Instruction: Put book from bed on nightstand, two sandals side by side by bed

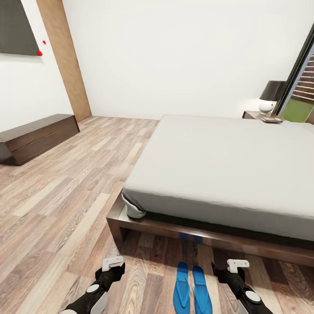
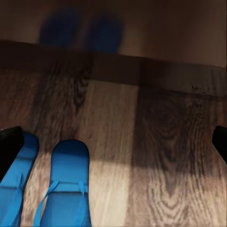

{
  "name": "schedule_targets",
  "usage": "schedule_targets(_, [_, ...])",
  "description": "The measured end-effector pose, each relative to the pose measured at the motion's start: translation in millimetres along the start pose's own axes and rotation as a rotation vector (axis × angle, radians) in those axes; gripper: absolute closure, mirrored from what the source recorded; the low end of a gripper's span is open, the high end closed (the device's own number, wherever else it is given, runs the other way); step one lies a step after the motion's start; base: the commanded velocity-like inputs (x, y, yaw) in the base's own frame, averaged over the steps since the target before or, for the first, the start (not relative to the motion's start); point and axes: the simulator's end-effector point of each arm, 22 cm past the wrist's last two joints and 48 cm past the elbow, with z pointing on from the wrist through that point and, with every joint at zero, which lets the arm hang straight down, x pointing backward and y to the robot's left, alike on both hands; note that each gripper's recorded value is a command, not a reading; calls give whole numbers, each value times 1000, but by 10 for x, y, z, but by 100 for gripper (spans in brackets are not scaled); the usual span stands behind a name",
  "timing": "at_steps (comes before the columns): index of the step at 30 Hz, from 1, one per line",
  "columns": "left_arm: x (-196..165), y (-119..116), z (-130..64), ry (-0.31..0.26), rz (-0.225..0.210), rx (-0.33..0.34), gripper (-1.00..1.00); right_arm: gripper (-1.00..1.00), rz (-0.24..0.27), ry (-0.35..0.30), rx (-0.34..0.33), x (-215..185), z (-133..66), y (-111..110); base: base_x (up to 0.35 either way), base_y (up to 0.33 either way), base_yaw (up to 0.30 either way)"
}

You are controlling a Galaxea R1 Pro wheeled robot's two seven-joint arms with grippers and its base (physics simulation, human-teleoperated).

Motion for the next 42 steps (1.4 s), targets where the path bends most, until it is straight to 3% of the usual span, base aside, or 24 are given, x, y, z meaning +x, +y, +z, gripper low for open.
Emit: schedule_targets(42, [-1, -2, 0, 0, 0, 0, -100, -100, 0, 1, 1, 7, 0, -3, 0, 19, 243])
